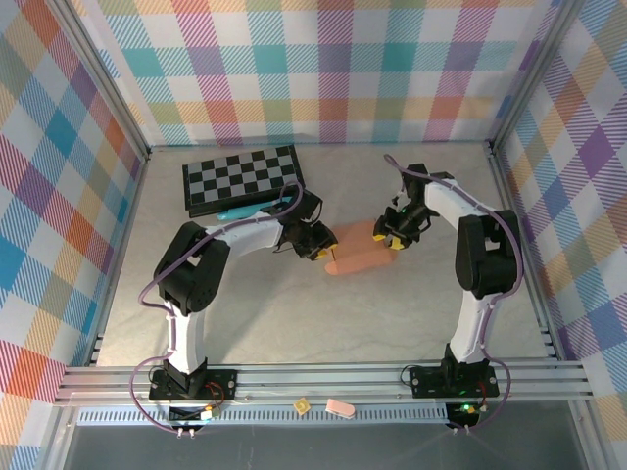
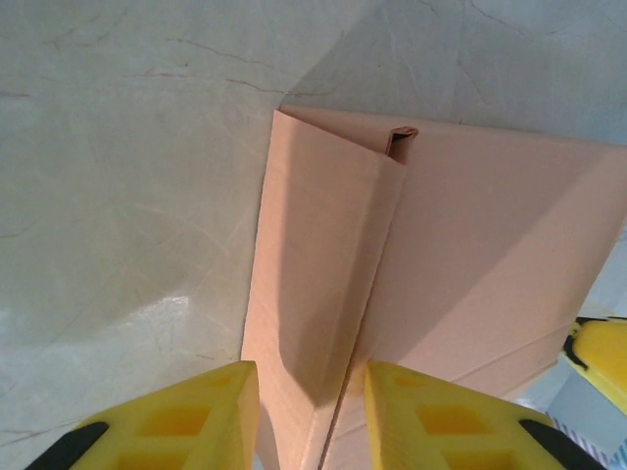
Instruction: Fold the paper box
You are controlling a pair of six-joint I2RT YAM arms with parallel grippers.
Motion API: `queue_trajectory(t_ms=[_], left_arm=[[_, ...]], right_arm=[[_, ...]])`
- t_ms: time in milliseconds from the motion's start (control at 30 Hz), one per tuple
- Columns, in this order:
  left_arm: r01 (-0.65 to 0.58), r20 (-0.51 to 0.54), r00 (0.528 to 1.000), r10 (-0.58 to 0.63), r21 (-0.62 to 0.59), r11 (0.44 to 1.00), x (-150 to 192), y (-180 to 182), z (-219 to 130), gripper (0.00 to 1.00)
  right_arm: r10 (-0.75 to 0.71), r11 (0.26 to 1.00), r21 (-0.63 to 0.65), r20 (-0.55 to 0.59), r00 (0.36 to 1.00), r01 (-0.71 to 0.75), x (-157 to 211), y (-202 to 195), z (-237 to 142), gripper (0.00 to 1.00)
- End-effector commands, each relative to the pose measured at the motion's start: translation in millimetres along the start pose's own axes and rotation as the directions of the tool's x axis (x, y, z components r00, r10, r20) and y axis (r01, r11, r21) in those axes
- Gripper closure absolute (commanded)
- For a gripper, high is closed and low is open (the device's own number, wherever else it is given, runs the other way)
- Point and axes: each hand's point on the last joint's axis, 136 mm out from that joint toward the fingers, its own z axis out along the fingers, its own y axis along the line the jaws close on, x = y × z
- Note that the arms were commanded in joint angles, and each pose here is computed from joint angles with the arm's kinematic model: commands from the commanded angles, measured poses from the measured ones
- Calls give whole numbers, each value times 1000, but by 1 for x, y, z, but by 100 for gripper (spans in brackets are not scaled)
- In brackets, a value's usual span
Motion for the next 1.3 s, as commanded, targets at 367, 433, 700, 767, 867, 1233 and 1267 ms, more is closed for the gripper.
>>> queue_trajectory(t_ms=[367,433,700,767,867,1233,1267], left_arm=[[3,-13,1000,-3,-5,1000,5,13,12,89],[0,-13,1000,0,-8,1000,5,14,12,90],[-6,-13,1000,6,-7,1000,5,11,10,93],[-7,-18,1000,7,-11,1000,6,12,11,93],[-4,-24,1000,4,-12,1000,7,12,11,95],[-29,75,997,30,-8,1000,-1,-3,-39,65],[-30,78,997,30,1,1000,-2,-6,-45,64]], right_arm=[[0,1000,13,-31,1000,0,5,-8,14,73],[1,1000,13,-30,1000,-1,6,-8,14,75],[-1,1000,3,-26,1000,1,5,-5,12,80],[1,1000,2,-27,1000,-1,6,-5,12,80],[1,1000,2,-28,1000,-1,6,-6,12,81],[-8,1000,14,64,998,7,0,3,-16,62],[-5,1000,24,94,996,3,-2,2,-25,57]])
